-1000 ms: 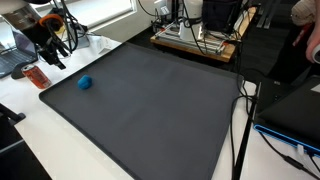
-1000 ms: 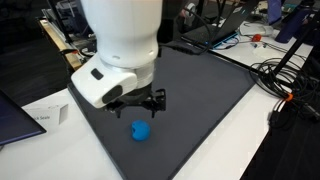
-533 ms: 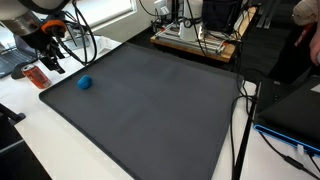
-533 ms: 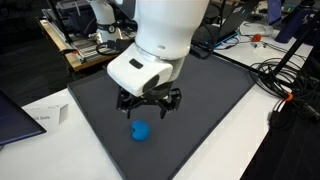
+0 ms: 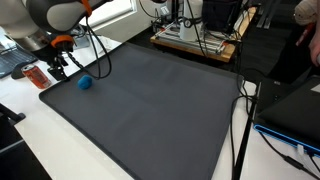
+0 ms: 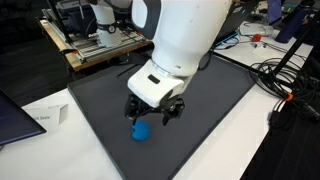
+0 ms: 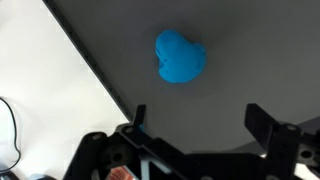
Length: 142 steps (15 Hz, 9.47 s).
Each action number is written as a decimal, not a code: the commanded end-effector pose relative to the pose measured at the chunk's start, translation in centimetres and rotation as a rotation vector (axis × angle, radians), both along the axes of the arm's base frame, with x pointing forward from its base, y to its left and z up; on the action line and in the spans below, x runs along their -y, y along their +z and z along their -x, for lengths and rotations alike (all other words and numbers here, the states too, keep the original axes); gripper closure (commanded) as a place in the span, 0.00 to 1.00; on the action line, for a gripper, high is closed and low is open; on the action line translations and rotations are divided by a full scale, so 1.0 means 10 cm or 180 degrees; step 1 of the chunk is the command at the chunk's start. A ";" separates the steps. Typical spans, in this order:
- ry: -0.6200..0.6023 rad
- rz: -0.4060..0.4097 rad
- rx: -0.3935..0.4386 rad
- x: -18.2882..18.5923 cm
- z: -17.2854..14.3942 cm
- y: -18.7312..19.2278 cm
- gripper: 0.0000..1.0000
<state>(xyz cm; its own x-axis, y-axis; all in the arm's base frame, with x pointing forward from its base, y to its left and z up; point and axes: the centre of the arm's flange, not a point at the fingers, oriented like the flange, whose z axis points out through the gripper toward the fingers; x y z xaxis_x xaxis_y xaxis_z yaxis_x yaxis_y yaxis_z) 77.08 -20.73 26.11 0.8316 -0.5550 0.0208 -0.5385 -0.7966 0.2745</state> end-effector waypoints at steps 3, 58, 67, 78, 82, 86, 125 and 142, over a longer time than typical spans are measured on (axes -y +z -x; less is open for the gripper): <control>-0.0074 0.0245 -0.0081 0.05 -0.50 -0.33 0.00; 0.0460 0.0057 0.0531 -0.47 0.47 -0.11 1.00; 0.0828 -0.0193 0.0647 -0.68 -0.39 -0.03 1.00; 0.1134 -0.0057 -0.0177 -1.10 0.21 -0.34 1.00; 0.1459 -0.0328 -0.0445 -1.41 0.48 -0.41 1.00; 0.1723 -0.0702 -0.0733 -1.54 0.61 -0.43 1.00; 0.0528 0.0122 -0.0144 -1.66 0.00 1.07 1.00; 0.1480 -0.0844 -0.0863 -2.09 1.09 1.74 1.00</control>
